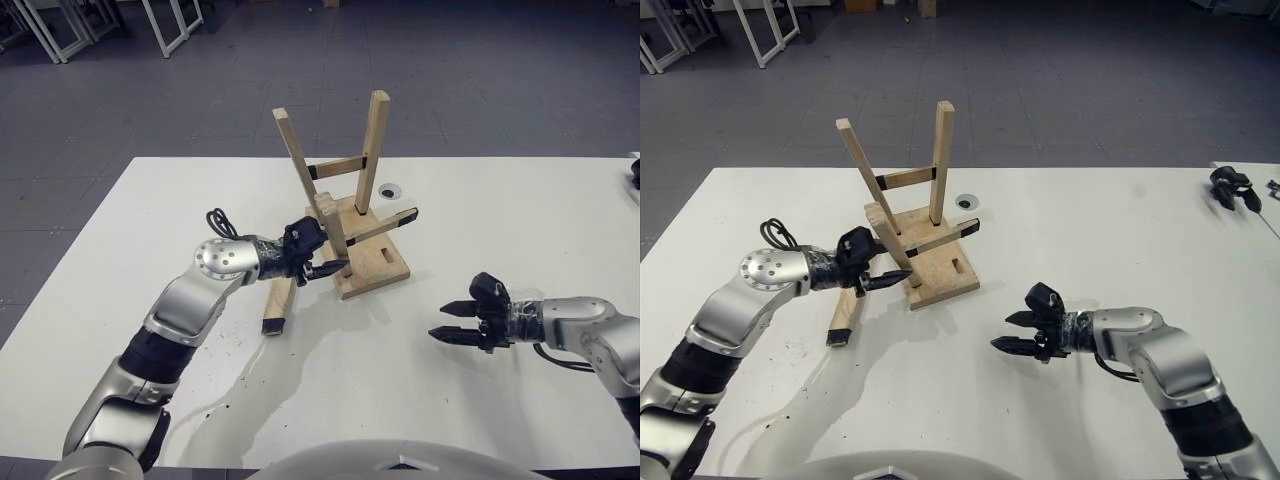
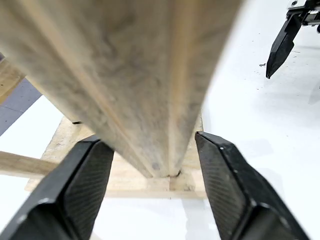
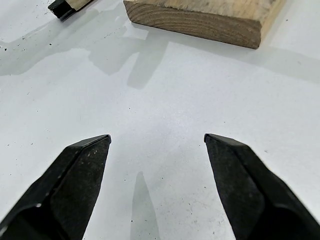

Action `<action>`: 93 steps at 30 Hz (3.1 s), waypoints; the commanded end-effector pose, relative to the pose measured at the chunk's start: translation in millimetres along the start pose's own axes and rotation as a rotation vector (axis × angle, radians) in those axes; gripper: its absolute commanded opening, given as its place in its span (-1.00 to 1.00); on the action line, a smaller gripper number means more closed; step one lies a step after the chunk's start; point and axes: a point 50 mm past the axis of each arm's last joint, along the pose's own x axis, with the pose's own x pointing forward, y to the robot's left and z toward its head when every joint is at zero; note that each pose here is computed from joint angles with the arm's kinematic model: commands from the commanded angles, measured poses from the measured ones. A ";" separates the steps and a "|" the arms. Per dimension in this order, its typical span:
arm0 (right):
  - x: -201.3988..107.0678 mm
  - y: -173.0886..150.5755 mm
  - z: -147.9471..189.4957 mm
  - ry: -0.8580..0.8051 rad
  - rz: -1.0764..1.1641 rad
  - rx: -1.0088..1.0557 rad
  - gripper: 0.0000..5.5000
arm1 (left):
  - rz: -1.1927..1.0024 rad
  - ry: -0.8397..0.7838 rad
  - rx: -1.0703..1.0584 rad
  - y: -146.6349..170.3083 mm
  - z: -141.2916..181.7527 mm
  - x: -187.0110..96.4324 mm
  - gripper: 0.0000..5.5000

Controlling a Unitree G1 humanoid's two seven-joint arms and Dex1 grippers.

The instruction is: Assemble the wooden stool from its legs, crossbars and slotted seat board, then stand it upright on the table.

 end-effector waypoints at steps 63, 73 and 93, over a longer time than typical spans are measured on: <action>-40.6 69.6 187.4 -0.829 0.611 0.106 0.91 | 0.398 -0.472 -0.488 17.2 25.2 -114.3 -0.25; -8.3 76.6 188.1 -0.711 0.646 0.160 0.91 | -0.186 -0.519 -0.381 3.1 85.4 -82.3 -0.25; -18.7 83.4 193.2 -0.664 0.679 0.014 0.84 | -0.322 -0.479 -0.485 -10.6 82.8 -86.0 -0.26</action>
